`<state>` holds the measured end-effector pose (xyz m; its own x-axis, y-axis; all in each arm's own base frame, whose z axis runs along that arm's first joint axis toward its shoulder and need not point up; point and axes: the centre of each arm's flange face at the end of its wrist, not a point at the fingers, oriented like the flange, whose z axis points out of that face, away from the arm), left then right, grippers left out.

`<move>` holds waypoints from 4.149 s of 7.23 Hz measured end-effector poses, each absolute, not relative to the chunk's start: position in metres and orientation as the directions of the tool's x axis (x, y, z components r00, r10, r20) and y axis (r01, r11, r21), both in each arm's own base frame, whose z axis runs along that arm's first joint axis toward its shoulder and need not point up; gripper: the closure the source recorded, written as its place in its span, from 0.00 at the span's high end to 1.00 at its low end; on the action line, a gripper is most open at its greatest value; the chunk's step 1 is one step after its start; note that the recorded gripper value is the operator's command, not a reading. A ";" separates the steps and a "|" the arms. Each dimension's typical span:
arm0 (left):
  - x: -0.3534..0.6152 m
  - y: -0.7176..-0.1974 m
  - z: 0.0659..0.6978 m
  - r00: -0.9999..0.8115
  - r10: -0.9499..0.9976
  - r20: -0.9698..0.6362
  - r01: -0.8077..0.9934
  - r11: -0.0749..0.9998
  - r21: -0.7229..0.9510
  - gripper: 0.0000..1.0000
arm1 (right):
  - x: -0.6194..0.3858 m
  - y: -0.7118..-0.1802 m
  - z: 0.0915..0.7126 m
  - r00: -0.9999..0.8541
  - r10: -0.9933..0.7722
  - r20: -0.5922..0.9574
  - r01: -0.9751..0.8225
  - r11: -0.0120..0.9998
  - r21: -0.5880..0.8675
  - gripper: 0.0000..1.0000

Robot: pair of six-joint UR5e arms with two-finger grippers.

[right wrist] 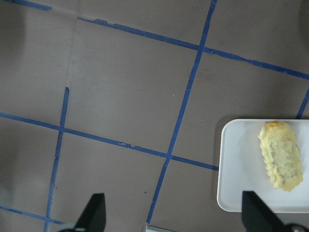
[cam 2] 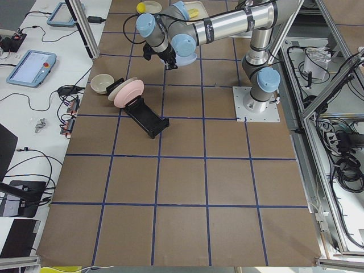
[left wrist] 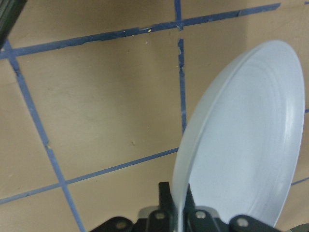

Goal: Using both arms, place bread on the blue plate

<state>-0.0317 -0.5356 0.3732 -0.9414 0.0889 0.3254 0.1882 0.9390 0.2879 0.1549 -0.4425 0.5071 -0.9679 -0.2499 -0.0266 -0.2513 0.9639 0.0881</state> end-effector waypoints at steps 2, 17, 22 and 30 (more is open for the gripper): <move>-0.087 -0.535 0.349 -0.925 0.075 0.373 0.169 0.959 0.227 0.03 | 0.154 -0.440 0.509 -0.970 -0.242 -0.014 -0.242 0.966 0.089 1.00; -0.228 -0.579 0.235 -0.961 0.137 0.242 0.165 0.982 0.096 1.00 | -0.057 -0.426 0.322 -0.833 -0.552 -0.031 -0.553 0.831 0.060 0.99; -0.122 -0.547 0.377 -0.996 0.088 -0.012 0.086 0.992 0.089 1.00 | -0.085 -0.397 0.247 -0.782 -0.620 0.062 -0.621 0.784 0.010 0.99; -0.120 -0.478 0.487 -0.994 0.095 -0.052 0.094 0.995 0.031 1.00 | -0.105 -0.380 0.189 -0.843 -0.538 0.002 -0.538 0.843 0.031 0.07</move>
<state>-0.1198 -0.4784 0.4869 -0.9941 0.0952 -0.0516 0.0936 0.9951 0.0312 -0.1051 -0.3799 0.1888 -0.8430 -0.5378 0.0017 -0.5375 0.8427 0.0307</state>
